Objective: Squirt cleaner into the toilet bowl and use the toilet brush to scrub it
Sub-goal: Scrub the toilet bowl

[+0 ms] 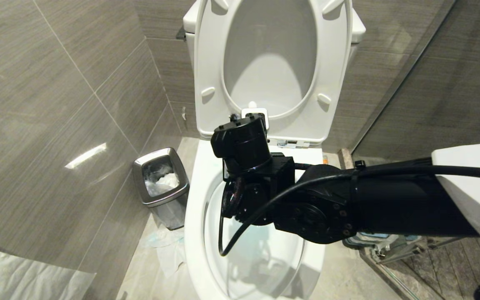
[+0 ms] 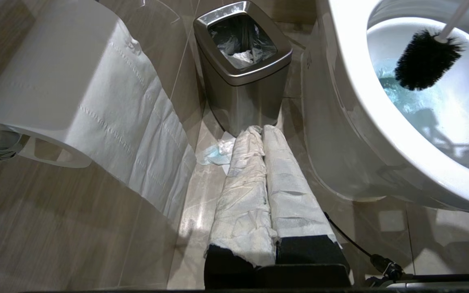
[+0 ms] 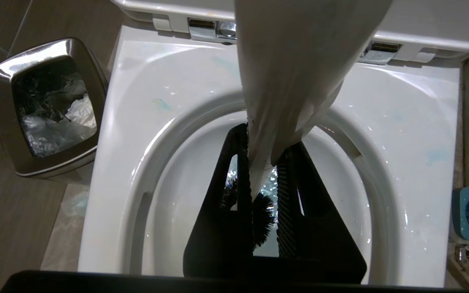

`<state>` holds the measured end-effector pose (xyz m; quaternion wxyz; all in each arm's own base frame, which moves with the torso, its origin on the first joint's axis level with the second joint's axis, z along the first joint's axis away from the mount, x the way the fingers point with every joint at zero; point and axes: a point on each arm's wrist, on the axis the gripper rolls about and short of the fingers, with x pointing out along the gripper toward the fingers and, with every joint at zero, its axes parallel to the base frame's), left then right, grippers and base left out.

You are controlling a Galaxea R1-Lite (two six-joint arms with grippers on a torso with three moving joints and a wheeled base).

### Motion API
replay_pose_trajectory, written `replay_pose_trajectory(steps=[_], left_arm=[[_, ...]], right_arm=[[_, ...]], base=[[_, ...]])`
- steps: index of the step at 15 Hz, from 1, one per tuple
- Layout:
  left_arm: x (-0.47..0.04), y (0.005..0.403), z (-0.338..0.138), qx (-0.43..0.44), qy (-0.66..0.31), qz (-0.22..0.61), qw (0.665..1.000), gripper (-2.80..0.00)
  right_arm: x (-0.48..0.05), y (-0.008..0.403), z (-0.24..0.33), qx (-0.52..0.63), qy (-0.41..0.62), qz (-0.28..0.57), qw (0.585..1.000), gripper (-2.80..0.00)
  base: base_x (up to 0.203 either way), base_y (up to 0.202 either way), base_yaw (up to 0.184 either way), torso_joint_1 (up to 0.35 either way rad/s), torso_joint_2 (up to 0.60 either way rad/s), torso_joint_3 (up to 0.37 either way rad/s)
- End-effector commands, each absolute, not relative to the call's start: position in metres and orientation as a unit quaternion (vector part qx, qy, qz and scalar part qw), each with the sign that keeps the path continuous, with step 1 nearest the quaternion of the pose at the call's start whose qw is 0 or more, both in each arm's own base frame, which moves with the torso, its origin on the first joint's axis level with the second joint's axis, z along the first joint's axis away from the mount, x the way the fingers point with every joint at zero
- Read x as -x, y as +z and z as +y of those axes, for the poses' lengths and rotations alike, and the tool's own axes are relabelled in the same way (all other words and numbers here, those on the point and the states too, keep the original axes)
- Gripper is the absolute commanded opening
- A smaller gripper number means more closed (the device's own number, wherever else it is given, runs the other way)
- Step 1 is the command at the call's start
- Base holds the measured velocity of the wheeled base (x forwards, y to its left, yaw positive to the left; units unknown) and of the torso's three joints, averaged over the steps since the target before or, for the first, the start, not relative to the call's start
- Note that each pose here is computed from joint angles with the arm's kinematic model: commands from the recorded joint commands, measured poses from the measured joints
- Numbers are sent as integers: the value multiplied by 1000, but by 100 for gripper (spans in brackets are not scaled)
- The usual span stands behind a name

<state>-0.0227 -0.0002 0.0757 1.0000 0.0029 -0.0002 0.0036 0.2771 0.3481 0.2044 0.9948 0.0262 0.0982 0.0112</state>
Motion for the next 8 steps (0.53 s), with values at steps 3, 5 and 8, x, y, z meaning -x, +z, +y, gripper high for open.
replay_pose_trajectory(steps=[3, 5, 8], left_arm=[[23, 76, 0, -3, 4, -1, 1000, -280], [23, 76, 0, -3, 4, -1, 1000, -280], [23, 76, 0, -3, 4, 0, 1000, -280]], right_arm=[[-303, 182, 362, -16, 0, 108, 994, -280], [-320, 178, 358, -13, -8, 108, 994, -280], [-346, 177, 355, -15, -20, 96, 995, -280]], base=[[0, 0, 0, 0, 0, 0], [0, 0, 0, 0, 0, 0], [0, 0, 0, 0, 0, 0]])
